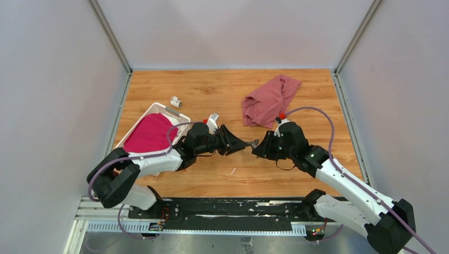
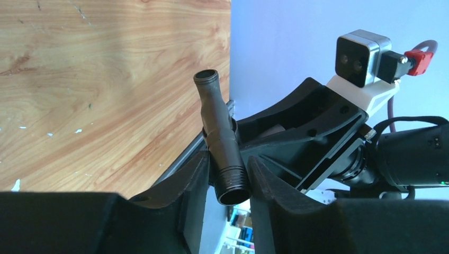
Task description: Install the water faucets
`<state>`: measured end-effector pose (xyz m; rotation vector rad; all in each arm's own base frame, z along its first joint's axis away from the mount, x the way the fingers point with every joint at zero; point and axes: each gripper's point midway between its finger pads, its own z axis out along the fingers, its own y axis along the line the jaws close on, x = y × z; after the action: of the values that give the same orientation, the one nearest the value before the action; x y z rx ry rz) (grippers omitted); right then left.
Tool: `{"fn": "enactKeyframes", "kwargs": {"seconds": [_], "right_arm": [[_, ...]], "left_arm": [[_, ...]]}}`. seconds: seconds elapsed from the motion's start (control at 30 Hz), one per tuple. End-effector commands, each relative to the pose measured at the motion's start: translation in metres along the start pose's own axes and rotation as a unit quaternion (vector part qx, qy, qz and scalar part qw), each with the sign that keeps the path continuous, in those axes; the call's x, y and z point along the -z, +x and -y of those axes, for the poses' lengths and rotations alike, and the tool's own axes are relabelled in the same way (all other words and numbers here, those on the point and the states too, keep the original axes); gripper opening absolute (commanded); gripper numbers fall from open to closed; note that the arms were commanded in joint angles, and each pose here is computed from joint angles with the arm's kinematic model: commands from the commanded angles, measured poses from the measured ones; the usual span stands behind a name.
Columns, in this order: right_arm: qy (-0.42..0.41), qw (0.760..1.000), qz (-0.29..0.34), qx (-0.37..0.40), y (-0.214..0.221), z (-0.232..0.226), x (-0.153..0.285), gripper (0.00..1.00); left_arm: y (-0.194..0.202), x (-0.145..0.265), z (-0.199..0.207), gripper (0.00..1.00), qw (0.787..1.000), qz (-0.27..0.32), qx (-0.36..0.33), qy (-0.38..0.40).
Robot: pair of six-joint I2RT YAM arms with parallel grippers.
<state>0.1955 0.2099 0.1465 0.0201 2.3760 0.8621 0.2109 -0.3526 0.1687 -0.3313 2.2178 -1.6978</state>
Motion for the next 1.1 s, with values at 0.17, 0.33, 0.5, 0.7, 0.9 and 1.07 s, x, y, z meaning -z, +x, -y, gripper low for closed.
{"fn": "enactKeyframes", "kwargs": {"seconds": [0.17,0.33,0.5,0.7,0.9,1.07], "right_arm": [[-0.01,1.0,-0.005,0.015,0.0,-0.006,0.001,0.25],[-0.018,0.993,0.03,0.113,-0.027,-0.02,0.02,0.84],[-0.035,0.981,0.063,0.179,-0.049,-0.037,0.043,0.9],[-0.135,0.982,0.071,0.111,-0.06,-0.058,0.061,0.96],[-0.276,0.96,0.038,0.04,-0.05,-0.076,0.068,0.96],[-0.379,0.925,0.031,0.025,-0.041,-0.099,0.081,0.96]], "left_arm": [[0.0,-0.004,0.006,0.0,1.0,-0.007,0.002,0.013],[0.006,0.013,0.038,0.0,0.993,-0.07,-0.035,0.092],[0.004,0.043,0.044,0.0,0.98,-0.108,-0.111,0.121],[0.003,0.063,0.062,0.0,0.955,-0.089,-0.245,0.144],[-0.009,0.081,0.091,0.0,0.918,-0.018,-0.36,0.169],[-0.001,0.084,0.106,0.0,0.898,-0.046,-0.393,0.192]]}}
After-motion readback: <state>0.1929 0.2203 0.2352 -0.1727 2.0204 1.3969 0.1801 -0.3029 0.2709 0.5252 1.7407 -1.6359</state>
